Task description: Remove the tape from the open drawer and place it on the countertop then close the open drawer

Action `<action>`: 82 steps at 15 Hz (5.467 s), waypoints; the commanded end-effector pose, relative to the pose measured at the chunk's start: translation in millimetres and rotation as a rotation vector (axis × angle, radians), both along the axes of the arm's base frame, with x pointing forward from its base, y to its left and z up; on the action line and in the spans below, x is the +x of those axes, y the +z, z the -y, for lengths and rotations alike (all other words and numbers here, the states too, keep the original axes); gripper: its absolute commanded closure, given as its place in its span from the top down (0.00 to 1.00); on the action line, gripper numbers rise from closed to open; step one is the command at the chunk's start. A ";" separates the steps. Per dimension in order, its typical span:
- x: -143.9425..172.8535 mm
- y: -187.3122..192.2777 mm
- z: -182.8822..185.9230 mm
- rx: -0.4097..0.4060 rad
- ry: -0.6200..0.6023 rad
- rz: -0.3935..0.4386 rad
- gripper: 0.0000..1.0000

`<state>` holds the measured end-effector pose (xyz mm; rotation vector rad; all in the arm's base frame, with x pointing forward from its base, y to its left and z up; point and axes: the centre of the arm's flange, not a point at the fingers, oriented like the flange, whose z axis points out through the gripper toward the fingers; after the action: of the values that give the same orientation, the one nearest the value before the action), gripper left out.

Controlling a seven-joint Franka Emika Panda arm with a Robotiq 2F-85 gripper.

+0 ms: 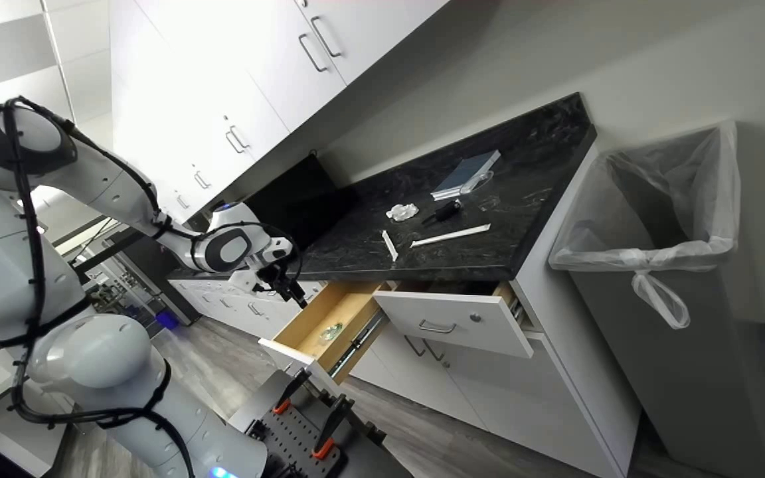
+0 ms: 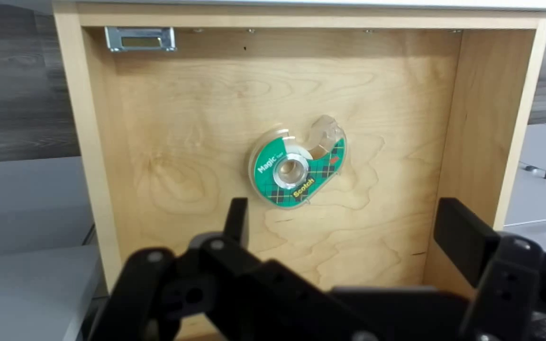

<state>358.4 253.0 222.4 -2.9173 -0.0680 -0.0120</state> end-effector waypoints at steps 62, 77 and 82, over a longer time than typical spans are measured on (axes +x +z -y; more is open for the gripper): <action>23.3 -135.3 -46.5 -0.153 -0.473 -0.042 1.00; 41.6 -159.8 -61.8 -0.183 -0.408 -0.074 1.00; 46.8 -167.2 -63.0 -0.206 -0.397 -0.105 0.66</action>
<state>394.2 313.9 58.5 -3.0510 0.5779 0.0418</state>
